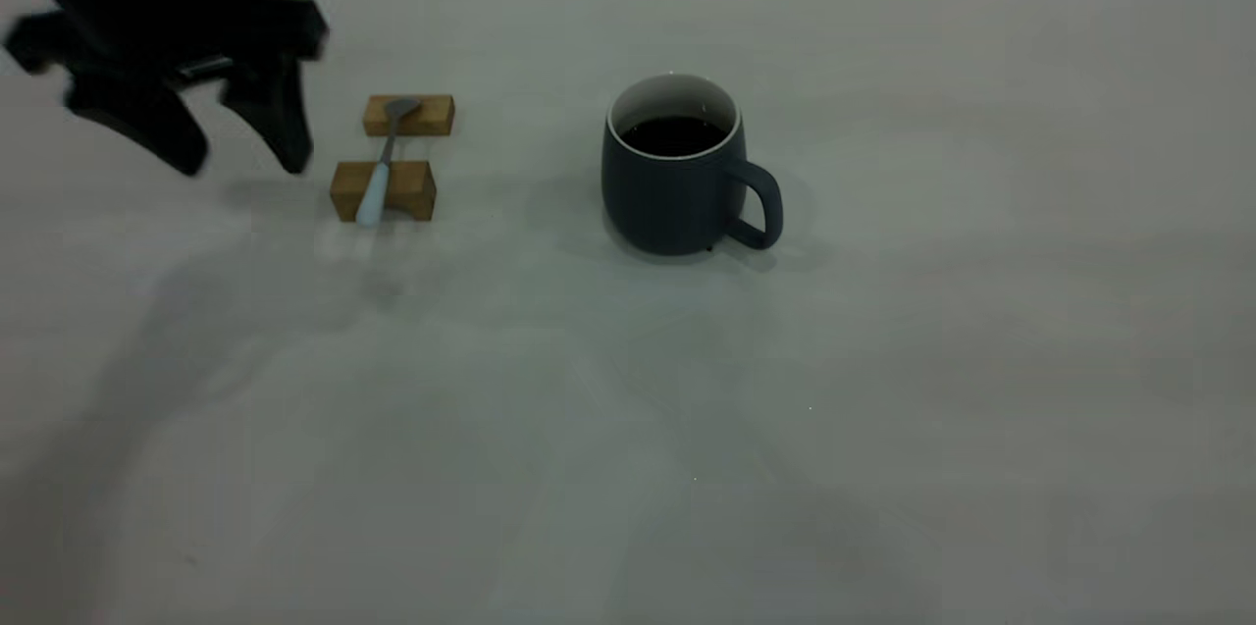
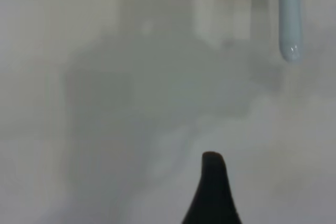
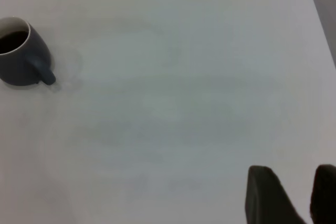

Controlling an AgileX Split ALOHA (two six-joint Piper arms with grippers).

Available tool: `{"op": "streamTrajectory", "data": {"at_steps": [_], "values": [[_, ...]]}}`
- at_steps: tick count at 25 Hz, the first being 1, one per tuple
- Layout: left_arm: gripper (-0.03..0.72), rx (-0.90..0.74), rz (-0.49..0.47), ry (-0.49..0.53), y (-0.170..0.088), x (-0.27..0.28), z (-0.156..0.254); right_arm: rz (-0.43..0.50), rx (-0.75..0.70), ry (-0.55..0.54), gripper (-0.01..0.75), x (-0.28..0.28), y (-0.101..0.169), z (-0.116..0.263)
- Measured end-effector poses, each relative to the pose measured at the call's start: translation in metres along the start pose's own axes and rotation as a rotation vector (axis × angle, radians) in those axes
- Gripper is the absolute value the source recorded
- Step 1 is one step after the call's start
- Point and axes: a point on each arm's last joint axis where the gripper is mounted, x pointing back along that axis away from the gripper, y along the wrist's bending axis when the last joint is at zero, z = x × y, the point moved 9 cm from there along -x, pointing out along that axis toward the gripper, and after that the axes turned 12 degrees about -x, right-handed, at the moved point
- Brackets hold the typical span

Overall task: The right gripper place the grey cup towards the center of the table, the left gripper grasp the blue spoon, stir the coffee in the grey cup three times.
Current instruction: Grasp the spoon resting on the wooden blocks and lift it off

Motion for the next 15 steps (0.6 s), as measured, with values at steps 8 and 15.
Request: {"op": "streamTrajectory", "data": {"at_steps": [8, 15], "values": [[0.67, -0.028, 0.006, 0.02, -0.011, -0.044, -0.023, 0.0, 0.0, 0.0, 0.244, 0.0, 0.0, 0.0], [0.662, -0.031, 0.009, 0.033, -0.015, -0.07, -0.031, 0.0, 0.0, 0.0, 0.244, 0.0, 0.0, 0.0]]}}
